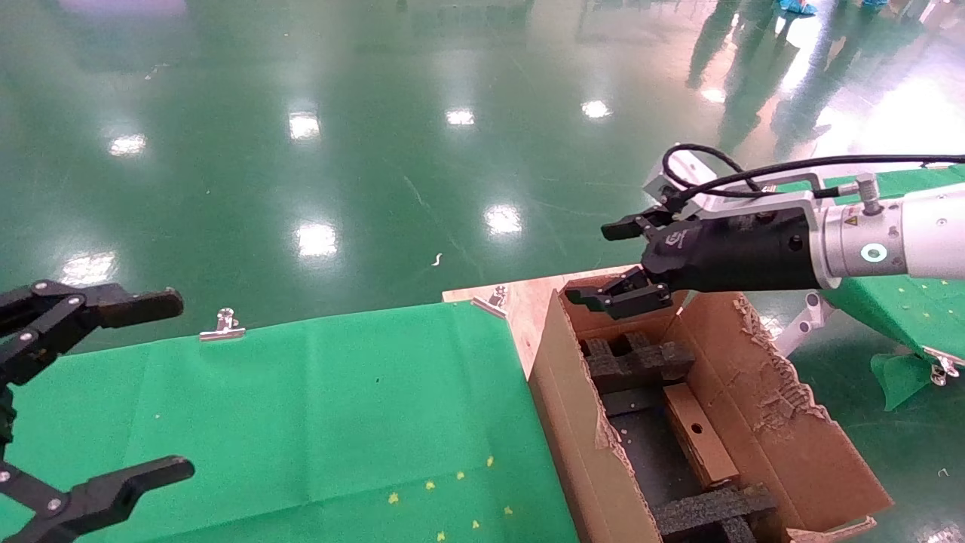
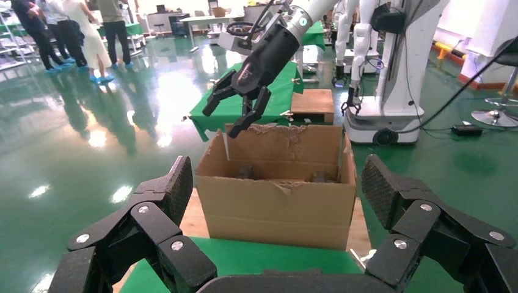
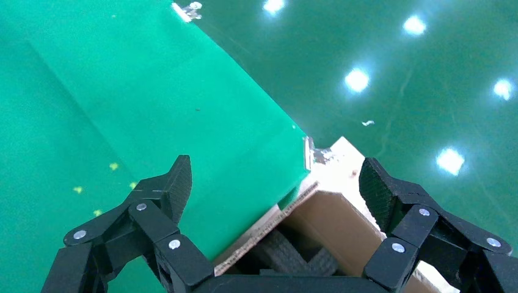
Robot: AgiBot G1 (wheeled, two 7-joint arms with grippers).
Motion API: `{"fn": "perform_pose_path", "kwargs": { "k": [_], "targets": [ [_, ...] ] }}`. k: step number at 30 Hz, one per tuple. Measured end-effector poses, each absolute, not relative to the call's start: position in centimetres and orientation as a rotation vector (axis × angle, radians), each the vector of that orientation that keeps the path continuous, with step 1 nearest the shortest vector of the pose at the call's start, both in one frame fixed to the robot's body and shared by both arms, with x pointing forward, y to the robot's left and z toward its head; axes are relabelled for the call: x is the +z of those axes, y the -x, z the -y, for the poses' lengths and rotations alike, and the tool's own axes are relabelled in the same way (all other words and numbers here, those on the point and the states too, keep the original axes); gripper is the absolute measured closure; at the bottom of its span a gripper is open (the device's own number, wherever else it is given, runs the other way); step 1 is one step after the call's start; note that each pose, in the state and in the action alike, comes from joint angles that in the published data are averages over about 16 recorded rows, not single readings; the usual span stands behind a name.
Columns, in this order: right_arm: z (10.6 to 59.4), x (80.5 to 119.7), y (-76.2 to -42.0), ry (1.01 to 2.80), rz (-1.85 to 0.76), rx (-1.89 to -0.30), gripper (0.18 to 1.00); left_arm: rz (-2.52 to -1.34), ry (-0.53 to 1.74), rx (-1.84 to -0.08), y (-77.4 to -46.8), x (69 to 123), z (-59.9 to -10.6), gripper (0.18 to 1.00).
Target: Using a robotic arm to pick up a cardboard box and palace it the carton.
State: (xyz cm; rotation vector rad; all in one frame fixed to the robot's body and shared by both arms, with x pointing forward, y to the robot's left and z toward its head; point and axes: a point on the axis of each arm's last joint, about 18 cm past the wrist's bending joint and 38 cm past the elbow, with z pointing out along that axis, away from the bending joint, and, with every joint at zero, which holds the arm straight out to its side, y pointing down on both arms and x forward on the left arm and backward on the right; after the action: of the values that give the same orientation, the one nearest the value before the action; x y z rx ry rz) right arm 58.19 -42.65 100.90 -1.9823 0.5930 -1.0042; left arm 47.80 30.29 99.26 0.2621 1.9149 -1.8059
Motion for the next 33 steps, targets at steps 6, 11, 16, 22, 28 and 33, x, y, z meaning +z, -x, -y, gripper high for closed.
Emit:
{"fn": "perform_pose_path", "kwargs": {
  "k": [6, 11, 16, 22, 28, 33],
  "targets": [
    [41.9, 101.1, -57.8, 1.980, -0.556, -0.983, 0.178, -1.915, -0.262, -1.806, -47.8, 99.3, -30.3, 0.183],
    [41.6, 100.9, -58.0, 1.977, -0.552, -0.967, 0.178, -1.915, -0.262, -1.806, -47.8, 99.3, -30.3, 0.183],
    [40.3, 100.7, -58.0, 1.970, -0.509, -0.929, 0.178, -1.915, -0.262, -1.806, -47.8, 99.3, -30.3, 0.183],
    [37.8, 100.6, -57.5, 1.953, -0.414, -0.859, 0.178, -1.915, -0.262, -1.806, -47.8, 99.3, -30.3, 0.183],
    [35.6, 100.5, -56.9, 1.926, -0.318, -0.790, 0.178, -1.915, -0.262, -1.806, -47.8, 99.3, -30.3, 0.183],
    [33.9, 100.4, -56.1, 1.899, -0.241, -0.739, 0.178, -1.915, -0.262, -1.806, -47.8, 99.3, -30.3, 0.183]
  ]
}}
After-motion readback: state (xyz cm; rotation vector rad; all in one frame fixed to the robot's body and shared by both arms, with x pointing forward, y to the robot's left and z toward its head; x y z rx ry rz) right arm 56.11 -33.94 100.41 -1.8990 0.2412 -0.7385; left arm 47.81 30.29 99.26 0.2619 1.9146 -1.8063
